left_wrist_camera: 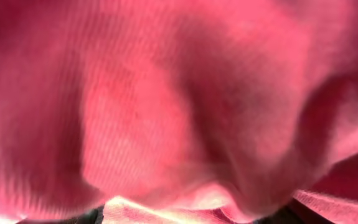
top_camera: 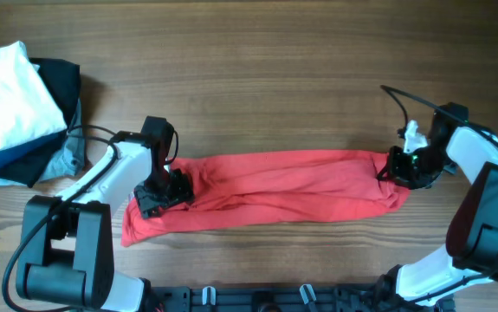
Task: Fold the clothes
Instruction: 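Fold the strip's right end over toward the left gripper with the right gripper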
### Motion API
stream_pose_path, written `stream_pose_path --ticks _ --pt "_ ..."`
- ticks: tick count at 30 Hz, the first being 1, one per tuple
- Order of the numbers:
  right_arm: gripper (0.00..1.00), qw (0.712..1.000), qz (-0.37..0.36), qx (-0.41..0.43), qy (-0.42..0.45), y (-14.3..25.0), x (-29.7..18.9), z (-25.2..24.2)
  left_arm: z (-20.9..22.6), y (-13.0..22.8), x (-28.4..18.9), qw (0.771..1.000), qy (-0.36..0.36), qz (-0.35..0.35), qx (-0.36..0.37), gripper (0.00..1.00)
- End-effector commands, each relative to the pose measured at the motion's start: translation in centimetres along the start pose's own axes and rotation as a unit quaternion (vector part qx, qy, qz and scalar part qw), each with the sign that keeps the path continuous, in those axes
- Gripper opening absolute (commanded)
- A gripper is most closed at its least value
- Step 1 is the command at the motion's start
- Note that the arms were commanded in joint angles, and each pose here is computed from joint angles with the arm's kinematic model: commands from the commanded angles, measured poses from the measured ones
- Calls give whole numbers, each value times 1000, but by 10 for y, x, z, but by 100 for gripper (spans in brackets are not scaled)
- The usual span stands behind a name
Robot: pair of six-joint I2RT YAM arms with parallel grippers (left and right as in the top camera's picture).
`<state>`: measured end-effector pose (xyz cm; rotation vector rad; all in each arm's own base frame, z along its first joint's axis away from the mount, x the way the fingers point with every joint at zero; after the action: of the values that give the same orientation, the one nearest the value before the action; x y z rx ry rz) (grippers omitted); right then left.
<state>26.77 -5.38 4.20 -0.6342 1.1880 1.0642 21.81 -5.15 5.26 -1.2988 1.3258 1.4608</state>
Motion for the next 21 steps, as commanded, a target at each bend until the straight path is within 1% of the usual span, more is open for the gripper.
stream_pose_path --ticks 1,2,3,4,5,9,13,17,21 --pt "4 997 30 59 47 5 12 -13 -8 -13 -18 1000 4 -17 -4 74" --pt "5 992 22 93 79 1 4 -19 -9 -16 -27 1000 6 -21 -3 75" --pt "4 988 15 109 104 -4 -5 -25 -11 -17 -35 1000 8 -27 -3 76" --pt "4 986 7 122 116 -11 -16 -29 -13 -19 -44 999 11 -34 -2 92" --pt "4 985 0 128 119 -17 -27 -31 -14 -20 -51 999 13 -41 -1 100" --pt "4 975 -46 188 109 -45 -81 -32 -19 -24 -77 997 26 -77 4 100" --pt "4 973 -83 179 122 -54 -123 -22 -14 -24 -82 996 19 -87 -2 100" --pt "4 978 -73 148 130 -42 -133 3 -2 -29 -84 995 20 -93 -25 100" --pt "4 986 -33 78 147 -21 -119 47 16 -34 -86 993 25 -94 -61 100"
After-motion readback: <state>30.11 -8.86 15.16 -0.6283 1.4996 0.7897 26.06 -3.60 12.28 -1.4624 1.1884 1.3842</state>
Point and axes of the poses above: each gripper's point midway between its finger pads, its own x axis out along the fingers, its own z axis along the line the jaws close on, y = z × x, the point moved 5 cm from there along -x, back along the fingers, and after that the axes turned 11 degrees about x, right-handed, at the moved point
